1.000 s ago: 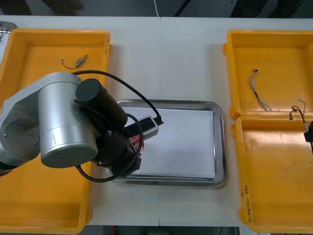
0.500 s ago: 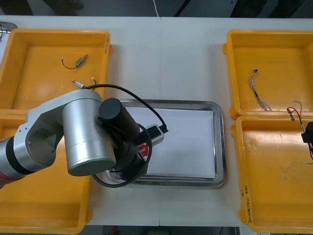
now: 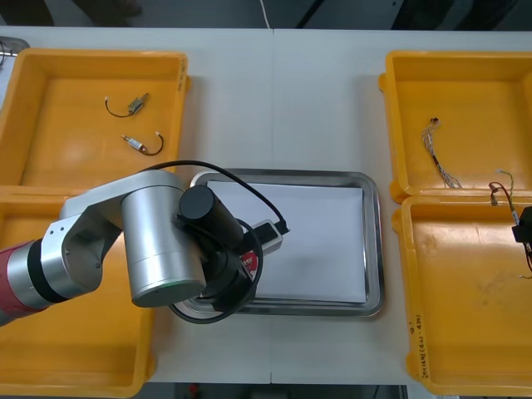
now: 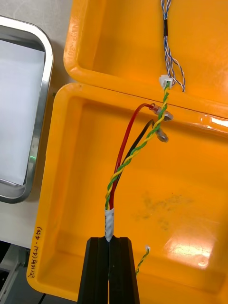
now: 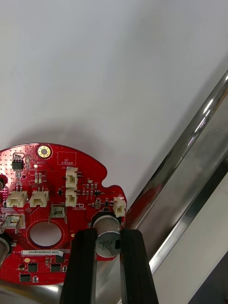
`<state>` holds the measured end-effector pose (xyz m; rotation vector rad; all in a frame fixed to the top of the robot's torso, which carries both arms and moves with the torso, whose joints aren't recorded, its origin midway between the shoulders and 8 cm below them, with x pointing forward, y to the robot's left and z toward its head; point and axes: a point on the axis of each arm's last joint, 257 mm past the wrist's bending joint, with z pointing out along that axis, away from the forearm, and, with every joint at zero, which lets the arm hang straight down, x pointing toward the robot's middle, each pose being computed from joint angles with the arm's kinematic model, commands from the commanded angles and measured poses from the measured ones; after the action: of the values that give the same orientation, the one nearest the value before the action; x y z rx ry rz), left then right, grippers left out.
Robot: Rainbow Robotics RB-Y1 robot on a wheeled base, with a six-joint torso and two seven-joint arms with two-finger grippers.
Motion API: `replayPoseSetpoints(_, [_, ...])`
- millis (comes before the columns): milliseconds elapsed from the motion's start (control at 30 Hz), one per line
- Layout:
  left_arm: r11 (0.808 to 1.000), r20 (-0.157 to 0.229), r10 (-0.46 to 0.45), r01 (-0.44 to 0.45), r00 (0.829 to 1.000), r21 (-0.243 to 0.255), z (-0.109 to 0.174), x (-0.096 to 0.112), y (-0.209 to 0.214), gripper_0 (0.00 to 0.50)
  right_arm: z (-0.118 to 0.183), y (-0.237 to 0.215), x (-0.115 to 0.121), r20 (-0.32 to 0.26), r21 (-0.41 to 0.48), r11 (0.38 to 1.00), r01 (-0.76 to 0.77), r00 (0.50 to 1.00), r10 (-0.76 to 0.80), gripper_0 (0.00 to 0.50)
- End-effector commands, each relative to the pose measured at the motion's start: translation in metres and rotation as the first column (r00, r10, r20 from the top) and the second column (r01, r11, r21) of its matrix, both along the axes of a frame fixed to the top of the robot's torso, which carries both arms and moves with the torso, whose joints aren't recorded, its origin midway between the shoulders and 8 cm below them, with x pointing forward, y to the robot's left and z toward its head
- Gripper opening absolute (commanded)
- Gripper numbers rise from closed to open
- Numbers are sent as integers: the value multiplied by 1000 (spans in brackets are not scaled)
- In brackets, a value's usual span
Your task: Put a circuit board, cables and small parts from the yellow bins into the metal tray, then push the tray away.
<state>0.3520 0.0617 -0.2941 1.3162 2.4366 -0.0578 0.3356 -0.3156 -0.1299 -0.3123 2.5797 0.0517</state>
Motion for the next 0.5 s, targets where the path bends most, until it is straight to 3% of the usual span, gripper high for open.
replayPoseSetpoints(33, [997,13,65,-64,998,-41,6,6,-11,1,11,-3,1,26,-81,995,-59,998,61,0])
replayPoseSetpoints(333, [997,2,65,-65,998,-37,4,4,-8,5,11,-3,1,27,-82,995,-57,998,60,0])
replayPoseSetpoints(367, [997,1,65,-64,998,-38,4,4,-9,60,11,-3,1,27,-82,995,-57,998,60,0])
replayPoseSetpoints(400, [997,0,67,-67,998,-38,4,4,-8,201,11,-3,1,27,-82,995,-57,998,60,0])
replayPoseSetpoints(433, [997,0,68,-67,998,-37,4,4,-8,280,11,-3,1,27,-82,995,-57,998,60,0])
replayPoseSetpoints(467, [997,-2,71,-71,997,-37,4,4,-7,351,11,-3,1,27,-82,995,-57,998,60,0])
replayPoseSetpoints(500, [997,-3,74,-75,997,-37,4,4,-6,385,11,-3,1,28,-83,995,-56,998,59,0])
